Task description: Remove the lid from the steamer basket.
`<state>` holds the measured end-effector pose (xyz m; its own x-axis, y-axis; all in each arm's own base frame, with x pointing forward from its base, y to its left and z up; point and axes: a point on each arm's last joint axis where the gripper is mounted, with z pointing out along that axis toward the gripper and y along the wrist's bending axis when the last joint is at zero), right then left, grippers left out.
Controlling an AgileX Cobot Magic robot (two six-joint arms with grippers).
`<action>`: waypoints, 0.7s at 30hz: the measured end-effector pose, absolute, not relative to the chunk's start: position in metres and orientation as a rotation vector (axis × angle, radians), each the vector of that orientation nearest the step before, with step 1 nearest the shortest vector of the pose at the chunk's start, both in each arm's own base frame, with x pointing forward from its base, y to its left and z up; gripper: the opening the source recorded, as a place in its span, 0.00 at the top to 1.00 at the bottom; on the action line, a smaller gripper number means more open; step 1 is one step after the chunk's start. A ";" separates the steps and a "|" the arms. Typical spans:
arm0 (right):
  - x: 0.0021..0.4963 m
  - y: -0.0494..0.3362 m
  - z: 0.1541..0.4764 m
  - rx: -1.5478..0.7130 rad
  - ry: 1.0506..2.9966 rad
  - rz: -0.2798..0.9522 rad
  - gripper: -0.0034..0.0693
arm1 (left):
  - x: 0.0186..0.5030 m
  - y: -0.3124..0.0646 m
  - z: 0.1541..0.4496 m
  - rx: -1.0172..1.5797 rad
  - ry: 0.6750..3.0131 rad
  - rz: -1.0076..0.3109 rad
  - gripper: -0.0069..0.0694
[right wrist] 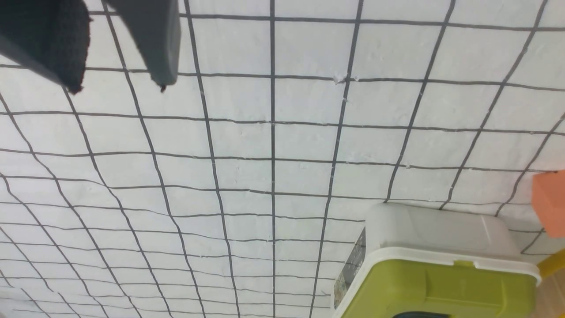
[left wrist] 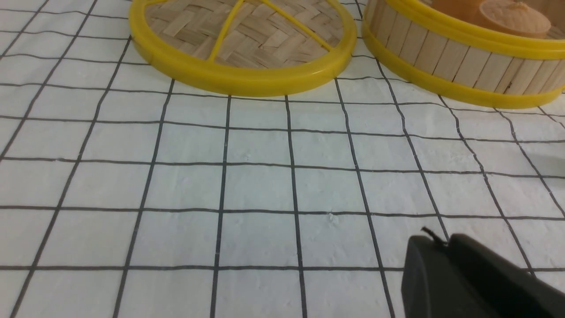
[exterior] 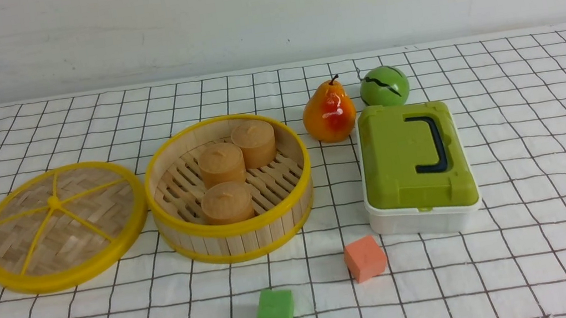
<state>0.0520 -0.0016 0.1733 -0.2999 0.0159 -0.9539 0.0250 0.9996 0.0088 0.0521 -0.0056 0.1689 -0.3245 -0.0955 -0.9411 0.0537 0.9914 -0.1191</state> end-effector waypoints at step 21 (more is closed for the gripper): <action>0.052 -0.002 0.173 0.030 1.875 -0.009 0.62 | 0.052 -0.006 0.169 -0.030 1.895 -0.150 0.83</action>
